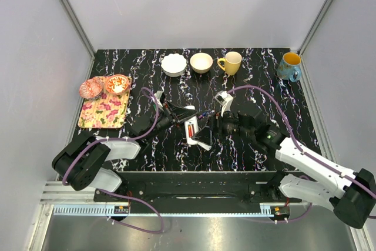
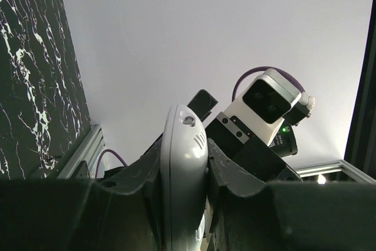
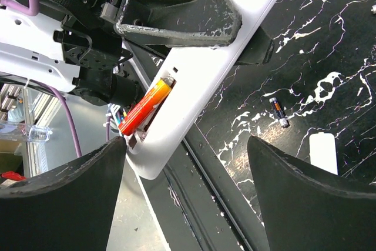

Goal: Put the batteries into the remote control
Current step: Load the battery into the remote control.

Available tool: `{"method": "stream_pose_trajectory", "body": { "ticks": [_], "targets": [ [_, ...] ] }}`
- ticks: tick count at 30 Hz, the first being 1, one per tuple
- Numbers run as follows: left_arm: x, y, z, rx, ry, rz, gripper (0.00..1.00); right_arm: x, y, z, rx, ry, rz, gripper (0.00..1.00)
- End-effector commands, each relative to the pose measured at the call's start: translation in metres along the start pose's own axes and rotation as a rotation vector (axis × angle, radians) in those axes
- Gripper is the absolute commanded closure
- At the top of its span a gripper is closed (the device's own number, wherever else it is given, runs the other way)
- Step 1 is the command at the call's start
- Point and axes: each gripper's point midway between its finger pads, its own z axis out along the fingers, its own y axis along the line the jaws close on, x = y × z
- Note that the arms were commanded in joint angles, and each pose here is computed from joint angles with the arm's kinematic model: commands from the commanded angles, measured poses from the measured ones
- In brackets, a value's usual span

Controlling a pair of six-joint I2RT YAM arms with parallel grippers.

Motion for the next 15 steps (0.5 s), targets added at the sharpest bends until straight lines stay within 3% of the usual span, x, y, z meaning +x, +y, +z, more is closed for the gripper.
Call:
{"method": "stream_pose_trajectory", "body": {
  "ticks": [1, 15],
  "targets": [
    [0.009, -0.071, -0.004, 0.263, 0.036, 0.116, 1.00, -0.019, 0.014, 0.001, -0.055, -0.043, -0.046, 0.09],
    [0.005, -0.060, 0.000, 0.219, 0.028, 0.082, 1.00, -0.024, 0.023, 0.004, -0.111, -0.065, -0.082, 0.08]
  ]
}}
